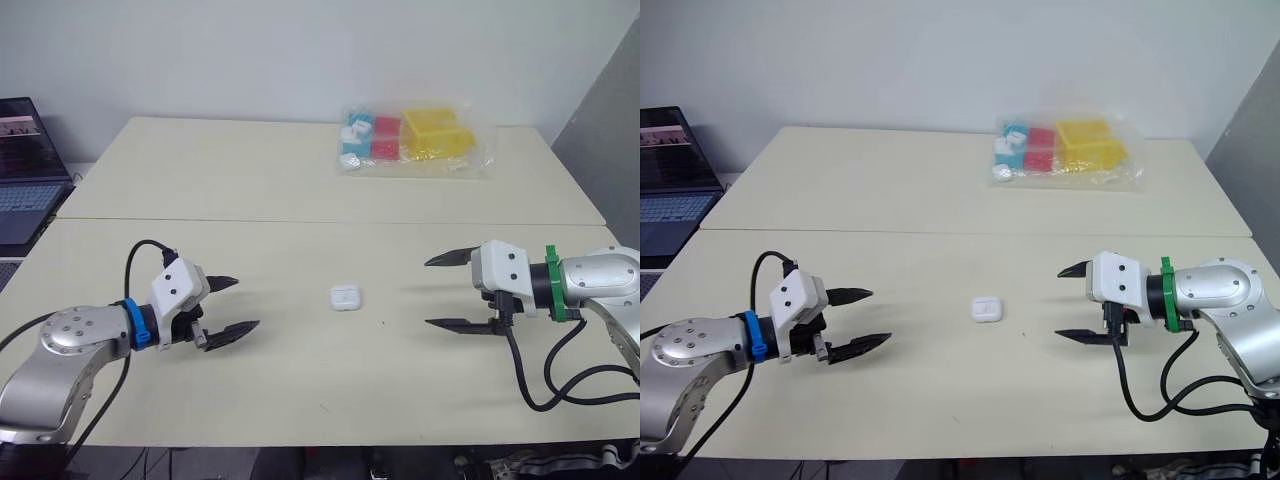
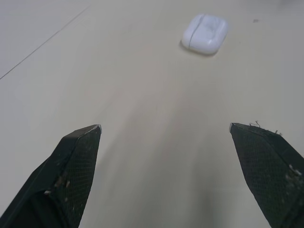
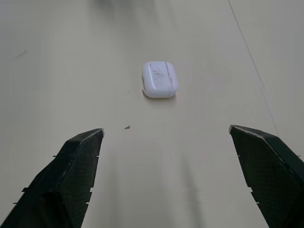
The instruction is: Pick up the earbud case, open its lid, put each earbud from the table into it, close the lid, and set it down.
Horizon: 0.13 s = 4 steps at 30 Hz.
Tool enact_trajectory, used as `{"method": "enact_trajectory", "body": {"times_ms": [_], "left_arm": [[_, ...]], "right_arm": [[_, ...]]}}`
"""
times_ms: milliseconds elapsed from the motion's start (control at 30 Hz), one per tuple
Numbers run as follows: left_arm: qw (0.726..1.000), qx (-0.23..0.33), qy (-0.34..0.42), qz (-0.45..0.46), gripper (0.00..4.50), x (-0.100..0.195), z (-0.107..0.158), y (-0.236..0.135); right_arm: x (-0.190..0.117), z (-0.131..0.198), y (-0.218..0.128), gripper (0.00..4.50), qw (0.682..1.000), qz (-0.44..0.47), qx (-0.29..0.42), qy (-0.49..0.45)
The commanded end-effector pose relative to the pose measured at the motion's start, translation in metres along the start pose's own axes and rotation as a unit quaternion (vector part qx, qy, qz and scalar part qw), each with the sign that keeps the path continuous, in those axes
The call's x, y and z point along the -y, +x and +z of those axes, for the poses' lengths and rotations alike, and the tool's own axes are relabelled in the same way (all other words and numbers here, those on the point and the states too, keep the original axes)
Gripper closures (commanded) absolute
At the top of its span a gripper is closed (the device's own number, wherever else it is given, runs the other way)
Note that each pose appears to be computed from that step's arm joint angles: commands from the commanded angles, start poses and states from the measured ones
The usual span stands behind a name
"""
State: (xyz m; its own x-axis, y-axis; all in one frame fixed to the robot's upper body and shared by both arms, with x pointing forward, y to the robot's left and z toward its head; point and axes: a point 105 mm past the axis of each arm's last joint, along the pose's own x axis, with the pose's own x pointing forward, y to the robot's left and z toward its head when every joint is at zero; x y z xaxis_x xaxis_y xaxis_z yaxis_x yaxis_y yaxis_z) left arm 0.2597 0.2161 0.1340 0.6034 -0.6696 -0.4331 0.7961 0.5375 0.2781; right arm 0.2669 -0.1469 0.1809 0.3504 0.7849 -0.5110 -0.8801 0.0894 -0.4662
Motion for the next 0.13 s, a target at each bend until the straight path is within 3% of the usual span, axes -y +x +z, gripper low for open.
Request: {"method": "enact_trajectory", "body": {"times_ms": [33, 133], "left_arm": [[0.999, 0.019, 0.032, 0.001, 0.0, 0.0015, 0.0132, -0.0048], [0.999, 0.018, 0.025, 0.013, 0.0, -0.0032, 0.0108, -0.0044]], "right_arm": [[0.0077, 0.0077, -0.0065, 0.02, 0.999, -0.012, 0.006, -0.03], [0.0072, 0.0057, -0.0054, 0.02, 0.999, -0.004, 0.006, -0.032]]}}
